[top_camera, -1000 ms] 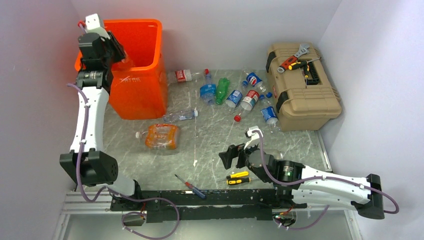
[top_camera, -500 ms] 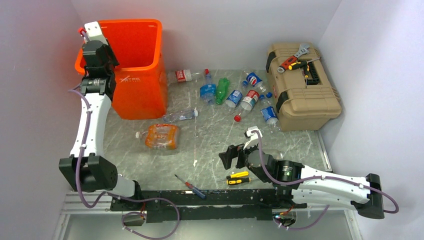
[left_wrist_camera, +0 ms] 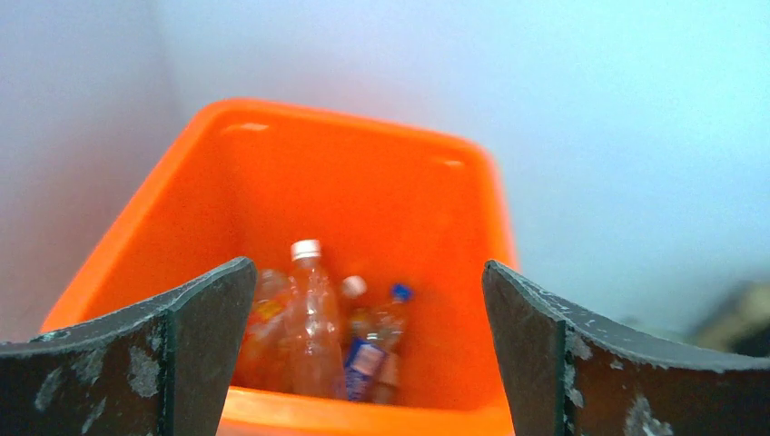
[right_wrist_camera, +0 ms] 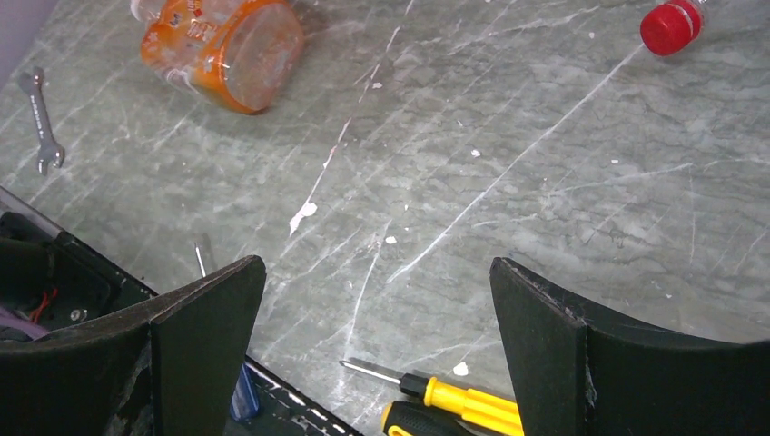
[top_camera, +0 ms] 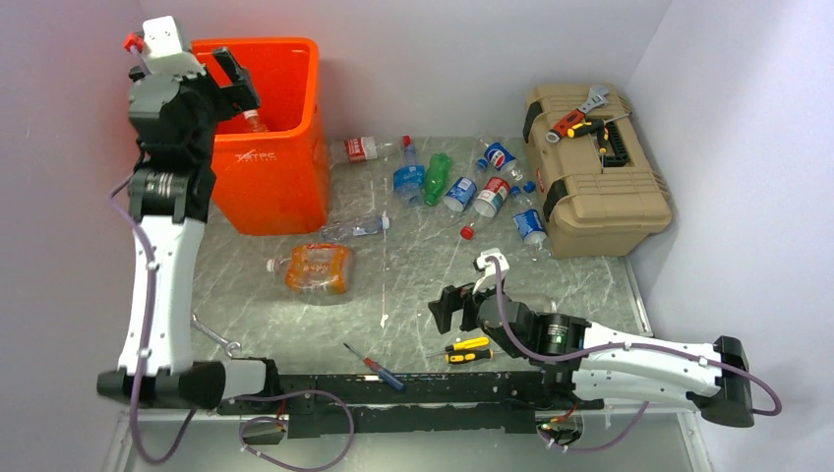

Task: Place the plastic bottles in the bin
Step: Place the plastic bottle in the trash bin, then pick up the plastic bottle at the center of the board.

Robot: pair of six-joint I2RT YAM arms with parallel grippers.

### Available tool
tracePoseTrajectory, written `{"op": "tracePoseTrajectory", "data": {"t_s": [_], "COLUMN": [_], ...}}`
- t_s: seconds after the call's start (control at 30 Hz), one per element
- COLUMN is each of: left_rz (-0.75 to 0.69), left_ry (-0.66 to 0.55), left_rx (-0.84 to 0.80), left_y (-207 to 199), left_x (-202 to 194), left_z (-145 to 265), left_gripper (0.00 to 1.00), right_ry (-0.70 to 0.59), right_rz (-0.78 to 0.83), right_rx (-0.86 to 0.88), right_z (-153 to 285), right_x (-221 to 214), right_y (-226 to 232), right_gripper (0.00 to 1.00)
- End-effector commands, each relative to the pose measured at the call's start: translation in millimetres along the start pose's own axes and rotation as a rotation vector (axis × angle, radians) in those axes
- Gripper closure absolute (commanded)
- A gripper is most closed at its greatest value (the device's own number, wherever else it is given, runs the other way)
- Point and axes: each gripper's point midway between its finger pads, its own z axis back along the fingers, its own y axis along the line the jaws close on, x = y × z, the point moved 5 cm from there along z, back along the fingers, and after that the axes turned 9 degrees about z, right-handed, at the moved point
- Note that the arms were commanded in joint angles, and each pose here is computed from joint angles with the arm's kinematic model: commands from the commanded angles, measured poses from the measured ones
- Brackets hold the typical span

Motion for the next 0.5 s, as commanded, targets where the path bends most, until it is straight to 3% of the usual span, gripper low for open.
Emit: {"op": "tracePoseTrajectory", "data": {"t_s": [0.0, 0.1, 0.2, 0.33, 0.47], "left_rz": [0.106, 0.096, -0.017, -0.118, -0.137], "left_ry": [-0.032, 0.084, 0.211, 0.419, 0.498], "left_rx": [-0.381, -0.617, -0.843, -0.915, -0.882], "left_y": [-59.9, -89.7, -118.5, -137.8, -131.0], "left_x": [36.5, 14.2, -28.4, -92.0, -148.3], "left_z": [73.3, 104.1, 130.9, 152.4, 164.3], "left_gripper": [0.01, 0.01, 0.01, 0.01, 0.00], "right_ry": [-0.067, -0.055, -0.023, 0.050, 0.097], "right_rz": [-0.018, 0.009, 0.039, 0.027, -0.073], "right_rx": [-0.009, -0.021, -0.085, -0.187, -0.262], "right_z": [-1.5, -5.8, -12.5, -27.4, -37.3], "right_x": [26.5, 26.6, 23.9, 17.2, 5.9], "right_y": [6.9, 8.3, 3.7, -13.4, -40.2], "right_gripper": [0.00, 0.00, 0.00, 0.00, 0.02]}}
